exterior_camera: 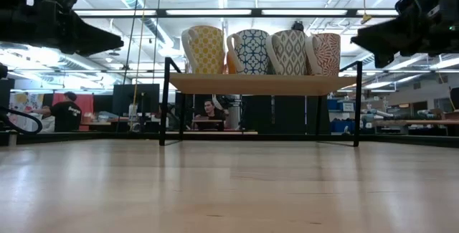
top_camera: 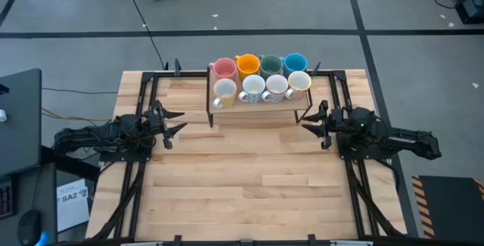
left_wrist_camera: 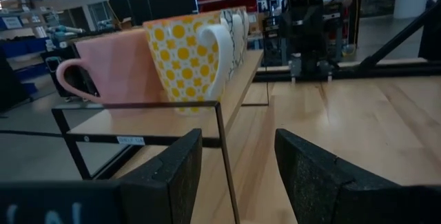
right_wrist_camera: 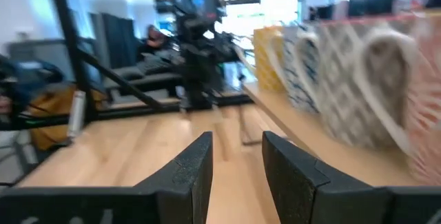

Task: Place coffee mugs
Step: Return to Home Position

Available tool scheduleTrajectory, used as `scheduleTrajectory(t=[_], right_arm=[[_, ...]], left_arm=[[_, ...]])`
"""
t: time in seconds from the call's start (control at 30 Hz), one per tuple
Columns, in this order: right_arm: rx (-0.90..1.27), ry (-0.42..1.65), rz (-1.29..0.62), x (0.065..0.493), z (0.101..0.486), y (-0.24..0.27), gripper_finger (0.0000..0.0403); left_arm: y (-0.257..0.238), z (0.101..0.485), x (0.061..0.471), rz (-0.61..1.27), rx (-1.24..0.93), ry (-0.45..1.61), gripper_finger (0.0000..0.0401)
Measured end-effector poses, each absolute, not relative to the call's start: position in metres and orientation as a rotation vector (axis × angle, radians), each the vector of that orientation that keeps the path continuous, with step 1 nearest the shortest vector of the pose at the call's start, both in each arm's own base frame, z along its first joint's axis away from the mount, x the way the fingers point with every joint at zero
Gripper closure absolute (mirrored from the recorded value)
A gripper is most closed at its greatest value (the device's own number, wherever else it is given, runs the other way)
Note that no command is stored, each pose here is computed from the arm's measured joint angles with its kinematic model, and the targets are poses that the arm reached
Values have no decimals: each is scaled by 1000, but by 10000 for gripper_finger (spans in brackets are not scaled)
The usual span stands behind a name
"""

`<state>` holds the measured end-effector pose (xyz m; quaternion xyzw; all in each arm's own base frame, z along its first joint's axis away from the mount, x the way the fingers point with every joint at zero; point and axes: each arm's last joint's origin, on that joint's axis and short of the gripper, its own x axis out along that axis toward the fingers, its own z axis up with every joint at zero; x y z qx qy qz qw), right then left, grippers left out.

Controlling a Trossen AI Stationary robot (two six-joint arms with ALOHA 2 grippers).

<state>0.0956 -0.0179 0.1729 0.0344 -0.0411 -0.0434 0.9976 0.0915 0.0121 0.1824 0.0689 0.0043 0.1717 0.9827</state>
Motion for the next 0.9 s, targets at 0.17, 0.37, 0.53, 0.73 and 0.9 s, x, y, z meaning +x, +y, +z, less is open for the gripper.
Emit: scheduleTrajectory(t=[0.17,0.37,0.53,0.73,0.9], right_arm=[[84,-17,-209,96,166,-21,270],[68,11,-228,97,164,-22,270],[74,-1,-227,97,165,-22,270],[75,-1,-225,97,165,-22,270],[75,-1,-224,97,165,-22,270]], left_arm=[[12,179,91,343,144,43,212],[12,175,91,337,151,100,212],[12,174,91,340,160,106,212],[12,174,91,340,158,111,212],[12,175,91,344,151,96,212]])
